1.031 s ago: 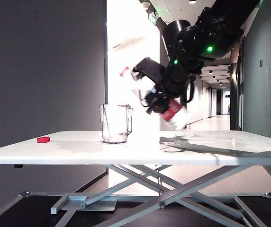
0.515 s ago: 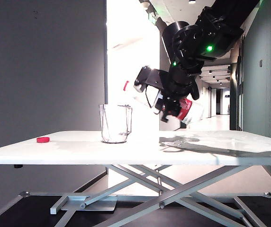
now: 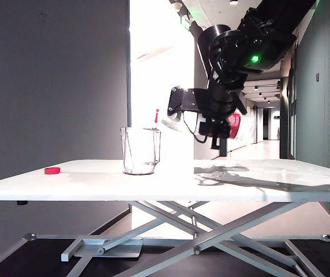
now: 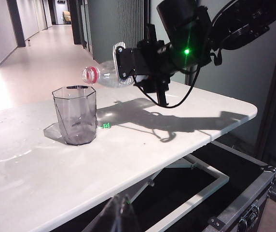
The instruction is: Pick up the mineral water bottle on the table and pour water into the mug until it's half full.
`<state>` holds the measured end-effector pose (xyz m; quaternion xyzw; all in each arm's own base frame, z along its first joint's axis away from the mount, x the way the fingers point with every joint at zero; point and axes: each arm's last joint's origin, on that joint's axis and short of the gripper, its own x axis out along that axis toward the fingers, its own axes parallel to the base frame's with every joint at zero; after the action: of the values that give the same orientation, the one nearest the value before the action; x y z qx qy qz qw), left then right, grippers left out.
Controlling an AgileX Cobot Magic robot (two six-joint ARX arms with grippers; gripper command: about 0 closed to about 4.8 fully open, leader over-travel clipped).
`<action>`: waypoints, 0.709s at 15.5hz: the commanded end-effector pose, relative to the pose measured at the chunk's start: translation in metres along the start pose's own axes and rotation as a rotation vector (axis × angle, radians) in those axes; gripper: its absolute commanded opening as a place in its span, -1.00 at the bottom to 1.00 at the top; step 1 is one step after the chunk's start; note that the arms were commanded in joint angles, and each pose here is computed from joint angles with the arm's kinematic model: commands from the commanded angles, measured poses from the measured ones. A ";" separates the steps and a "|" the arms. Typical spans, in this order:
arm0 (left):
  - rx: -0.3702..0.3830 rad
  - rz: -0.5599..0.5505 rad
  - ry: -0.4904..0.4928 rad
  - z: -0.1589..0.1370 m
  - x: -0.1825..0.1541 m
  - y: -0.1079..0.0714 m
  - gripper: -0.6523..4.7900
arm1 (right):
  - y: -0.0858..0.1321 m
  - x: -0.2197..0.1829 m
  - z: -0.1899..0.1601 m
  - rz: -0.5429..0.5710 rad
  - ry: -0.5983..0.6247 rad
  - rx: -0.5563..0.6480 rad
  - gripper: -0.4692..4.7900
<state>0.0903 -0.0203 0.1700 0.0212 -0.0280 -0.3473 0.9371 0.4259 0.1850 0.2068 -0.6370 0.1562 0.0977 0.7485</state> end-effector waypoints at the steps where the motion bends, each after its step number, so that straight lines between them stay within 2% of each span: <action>1: 0.004 -0.006 -0.007 0.001 0.000 0.000 -0.78 | -0.022 -0.006 0.004 -0.107 0.007 -0.047 -0.06; 7: 0.004 -0.006 -0.007 0.001 0.000 0.000 -0.78 | -0.025 -0.007 0.008 -0.132 0.004 -0.147 -0.06; 11: 0.004 -0.005 -0.007 0.001 0.000 0.000 -0.78 | -0.029 -0.008 0.009 -0.146 0.020 -0.144 -0.06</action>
<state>0.0903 -0.0203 0.1700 0.0212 -0.0280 -0.3473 0.9371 0.4292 0.1876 0.2187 -0.7117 0.1376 0.0803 0.6842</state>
